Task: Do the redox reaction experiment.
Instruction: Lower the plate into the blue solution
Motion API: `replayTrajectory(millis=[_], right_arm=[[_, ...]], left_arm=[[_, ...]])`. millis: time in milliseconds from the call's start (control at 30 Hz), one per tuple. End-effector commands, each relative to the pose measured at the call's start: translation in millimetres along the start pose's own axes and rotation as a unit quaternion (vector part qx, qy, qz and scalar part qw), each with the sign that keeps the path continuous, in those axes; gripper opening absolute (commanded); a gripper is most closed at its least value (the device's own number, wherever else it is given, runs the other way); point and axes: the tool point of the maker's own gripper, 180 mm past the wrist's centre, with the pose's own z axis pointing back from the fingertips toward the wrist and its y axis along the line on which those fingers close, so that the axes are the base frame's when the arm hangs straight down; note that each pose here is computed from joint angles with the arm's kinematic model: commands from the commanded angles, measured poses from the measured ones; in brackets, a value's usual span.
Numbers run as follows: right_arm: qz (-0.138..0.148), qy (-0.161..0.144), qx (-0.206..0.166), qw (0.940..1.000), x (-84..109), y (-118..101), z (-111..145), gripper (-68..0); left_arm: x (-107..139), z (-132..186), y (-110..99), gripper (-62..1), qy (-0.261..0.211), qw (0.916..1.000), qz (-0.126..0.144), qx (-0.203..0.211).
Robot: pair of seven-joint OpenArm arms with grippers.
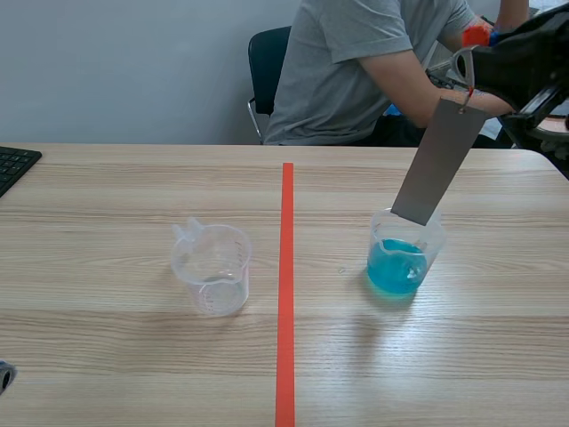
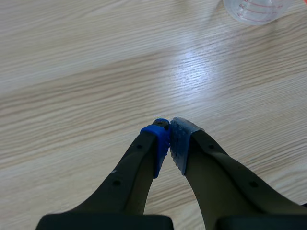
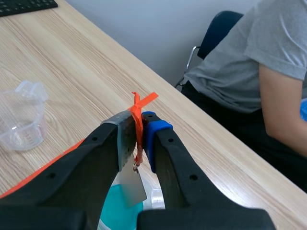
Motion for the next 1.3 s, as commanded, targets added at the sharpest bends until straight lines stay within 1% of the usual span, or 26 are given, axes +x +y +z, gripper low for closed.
replayTrajectory(millis=[0, 133, 233, 400, 500, 667, 800, 867, 1000, 1267], right_arm=[[-0.001, -0.015, -0.002, 0.9999, 7.4, -3.4, -0.9, -66.0], [-0.008, -0.011, -0.010, 0.9999, -1.3, -5.0, -3.7, -66.0], [-0.010, -0.007, -0.009, 0.9999, -9.0, -3.6, -6.0, -66.0], [-0.024, 0.002, -0.008, 0.9997, -29.1, 0.1, -12.8, -66.0], [-0.038, -0.001, -0.010, 0.9992, -39.3, -0.8, -16.1, -66.0], [-0.044, 0.011, -0.010, 0.9989, -58.4, -1.8, -27.6, -66.0], [-0.060, 0.014, -0.005, 0.9981, -70.5, 0.7, -31.6, -66.0], [-0.062, 0.019, -0.005, 0.9979, -75.9, 1.2, -31.8, -66.0], [-0.053, 0.032, -0.006, 0.9981, -84.4, 1.4, -32.0, -66.0], [-0.049, 0.035, -0.007, 0.9981, -86.2, 1.1, -31.7, -66.0]], left_arm=[[4.4, 0.7, -0.1, -56.7, -0.012, 0.9999, 0.007, 0.004], [-0.2, 2.3, -2.9, -56.7, -0.009, 0.9997, 0.019, 0.008], [-1.2, 2.2, -3.9, -56.7, -0.009, 0.9996, 0.023, 0.009], [-1.9, 2.2, -3.8, -56.7, -0.007, 0.9997, 0.023, 0.009], [-1.9, 2.2, -3.8, -56.7, -0.007, 0.9997, 0.023, 0.009], [-2.0, 2.2, -3.9, -56.7, -0.007, 0.9997, 0.023, 0.009], [-2.0, 2.2, -3.9, -56.7, -0.007, 0.9997, 0.023, 0.009], [-2.0, 2.2, -3.9, -56.7, -0.007, 0.9997, 0.023, 0.009], [-2.0, 2.2, -3.9, -56.7, -0.007, 0.9997, 0.023, 0.009], [-2.0, 2.2, -3.9, -56.7, -0.007, 0.9997, 0.023, 0.009]])
